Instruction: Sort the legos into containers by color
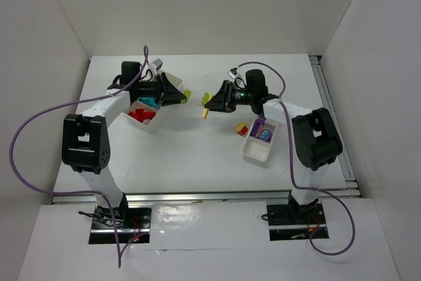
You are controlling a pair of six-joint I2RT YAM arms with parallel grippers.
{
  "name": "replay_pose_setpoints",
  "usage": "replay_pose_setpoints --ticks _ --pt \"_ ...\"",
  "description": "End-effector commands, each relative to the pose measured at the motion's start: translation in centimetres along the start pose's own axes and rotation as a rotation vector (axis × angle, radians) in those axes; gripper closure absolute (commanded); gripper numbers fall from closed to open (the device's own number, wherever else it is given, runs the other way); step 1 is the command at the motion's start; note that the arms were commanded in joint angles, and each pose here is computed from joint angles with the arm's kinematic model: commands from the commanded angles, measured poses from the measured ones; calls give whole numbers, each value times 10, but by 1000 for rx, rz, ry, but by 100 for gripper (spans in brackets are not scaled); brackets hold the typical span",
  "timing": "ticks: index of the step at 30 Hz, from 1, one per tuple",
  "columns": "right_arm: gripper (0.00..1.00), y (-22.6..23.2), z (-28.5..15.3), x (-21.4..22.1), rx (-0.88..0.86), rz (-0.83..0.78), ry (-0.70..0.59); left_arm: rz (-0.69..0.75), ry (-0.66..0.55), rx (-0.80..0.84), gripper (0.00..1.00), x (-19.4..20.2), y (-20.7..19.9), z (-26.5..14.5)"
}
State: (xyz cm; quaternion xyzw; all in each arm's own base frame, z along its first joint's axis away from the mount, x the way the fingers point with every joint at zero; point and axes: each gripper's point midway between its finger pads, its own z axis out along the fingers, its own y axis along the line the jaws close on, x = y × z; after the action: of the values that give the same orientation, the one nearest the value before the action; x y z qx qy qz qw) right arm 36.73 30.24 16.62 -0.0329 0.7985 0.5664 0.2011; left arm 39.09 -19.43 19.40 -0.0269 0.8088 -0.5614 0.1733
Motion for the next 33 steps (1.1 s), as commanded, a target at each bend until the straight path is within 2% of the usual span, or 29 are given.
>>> replay_pose_setpoints --ticks 1,3,4,7,10,14,17,18,21,23,24,25,26,29,31,33 --pt "92 13 -6 1 -13 -73 24 89 -81 -78 100 -24 -15 -13" --pt "92 9 -7 2 16 -68 34 76 -134 -196 100 -39 -3 -21" --pt "92 5 -7 3 31 -79 35 69 -193 -313 100 -53 4 -30" --pt "92 6 -9 2 50 -93 38 42 -297 -479 100 -83 27 -43" --pt "92 4 -10 3 68 -96 44 -12 -335 -622 100 -97 60 -48" --pt "92 2 -12 3 89 -95 41 -26 -372 -717 100 -127 80 -48" --pt "92 0 -12 2 96 -96 35 6 -360 -765 100 -141 82 -40" --pt "92 0 -12 3 101 -89 39 -15 -343 -792 100 -142 98 -35" --pt "92 1 -14 3 108 -88 34 -33 -323 -805 100 -146 111 -28" --pt "92 -2 -14 3 120 -91 34 -44 -311 -812 82 -146 115 -26" --pt "92 -2 -14 3 120 -91 34 -22 -305 -807 71 -146 110 -22" --pt "92 0 -16 1 124 -98 22 -21 -305 -807 52 -146 110 -22" --pt "92 3 -15 -2 119 -105 18 -9 -304 -817 44 -147 112 -24" --pt "92 3 -15 -2 119 -105 18 34 -285 -800 32 -143 98 -22" --pt "92 0 -15 2 121 -91 33 81 -256 -775 19 -137 87 -19" --pt "92 2 -15 2 113 -114 42 123 -221 -736 13 -125 67 -19"
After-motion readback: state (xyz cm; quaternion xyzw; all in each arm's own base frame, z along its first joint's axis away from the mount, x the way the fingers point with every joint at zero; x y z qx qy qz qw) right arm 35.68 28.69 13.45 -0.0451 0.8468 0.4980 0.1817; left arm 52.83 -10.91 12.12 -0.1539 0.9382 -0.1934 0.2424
